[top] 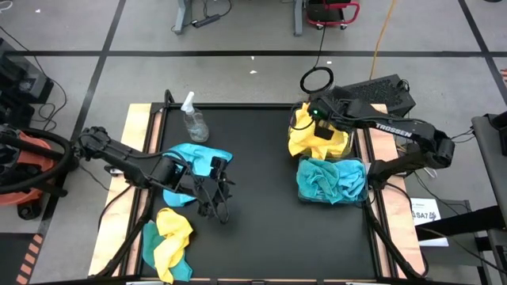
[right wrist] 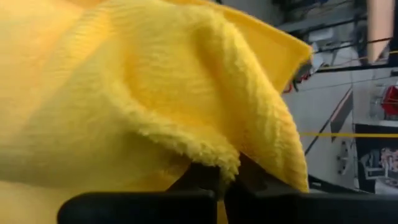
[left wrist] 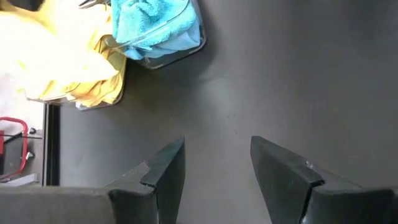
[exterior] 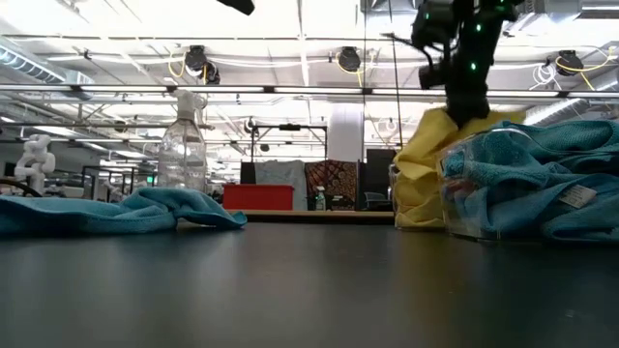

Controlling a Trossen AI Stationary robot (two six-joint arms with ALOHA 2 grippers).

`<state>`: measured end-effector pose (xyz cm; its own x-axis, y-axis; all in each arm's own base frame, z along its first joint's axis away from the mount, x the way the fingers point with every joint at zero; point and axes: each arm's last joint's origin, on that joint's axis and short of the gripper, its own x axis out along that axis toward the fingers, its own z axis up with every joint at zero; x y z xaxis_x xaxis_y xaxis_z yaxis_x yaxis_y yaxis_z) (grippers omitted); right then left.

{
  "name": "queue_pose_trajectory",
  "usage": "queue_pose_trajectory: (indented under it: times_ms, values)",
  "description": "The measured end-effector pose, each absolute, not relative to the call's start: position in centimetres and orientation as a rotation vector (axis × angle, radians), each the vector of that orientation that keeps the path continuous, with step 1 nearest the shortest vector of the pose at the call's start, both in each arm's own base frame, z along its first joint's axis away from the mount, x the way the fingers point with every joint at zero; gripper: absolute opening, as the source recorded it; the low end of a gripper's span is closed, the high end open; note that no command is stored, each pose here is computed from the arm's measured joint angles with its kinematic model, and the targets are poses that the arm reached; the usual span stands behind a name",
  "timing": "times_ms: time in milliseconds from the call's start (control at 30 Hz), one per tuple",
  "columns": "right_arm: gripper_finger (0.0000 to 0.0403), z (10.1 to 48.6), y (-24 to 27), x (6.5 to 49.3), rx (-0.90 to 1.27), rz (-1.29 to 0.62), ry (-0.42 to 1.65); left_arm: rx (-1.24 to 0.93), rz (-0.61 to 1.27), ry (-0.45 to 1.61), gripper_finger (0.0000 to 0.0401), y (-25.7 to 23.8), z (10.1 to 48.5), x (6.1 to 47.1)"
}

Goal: Sort microfiber towel by color & place in baskets
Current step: Put the yellow microfiber towel into the top transparent bin

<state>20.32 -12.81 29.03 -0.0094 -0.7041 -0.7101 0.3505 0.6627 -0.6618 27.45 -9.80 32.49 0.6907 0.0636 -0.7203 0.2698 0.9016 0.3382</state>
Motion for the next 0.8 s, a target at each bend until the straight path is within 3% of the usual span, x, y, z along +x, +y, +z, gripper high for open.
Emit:
queue_pose_trajectory:
  times_ms: [300,500,800]
  values:
    - [0.0,22.3,-13.6,19.7,-0.218,-0.78,1.497,0.446,-0.14,0.841,0.0187,-10.0,31.8,27.8]
    - [0.0,18.4,-14.4,18.7,-0.059,-0.719,1.485,0.451,-0.151,0.87,0.0187,-10.2,31.0,28.3]
    - [0.0,16.4,-15.5,17.0,0.188,-0.652,1.436,0.449,-0.153,0.872,0.0187,-10.2,31.0,28.4]
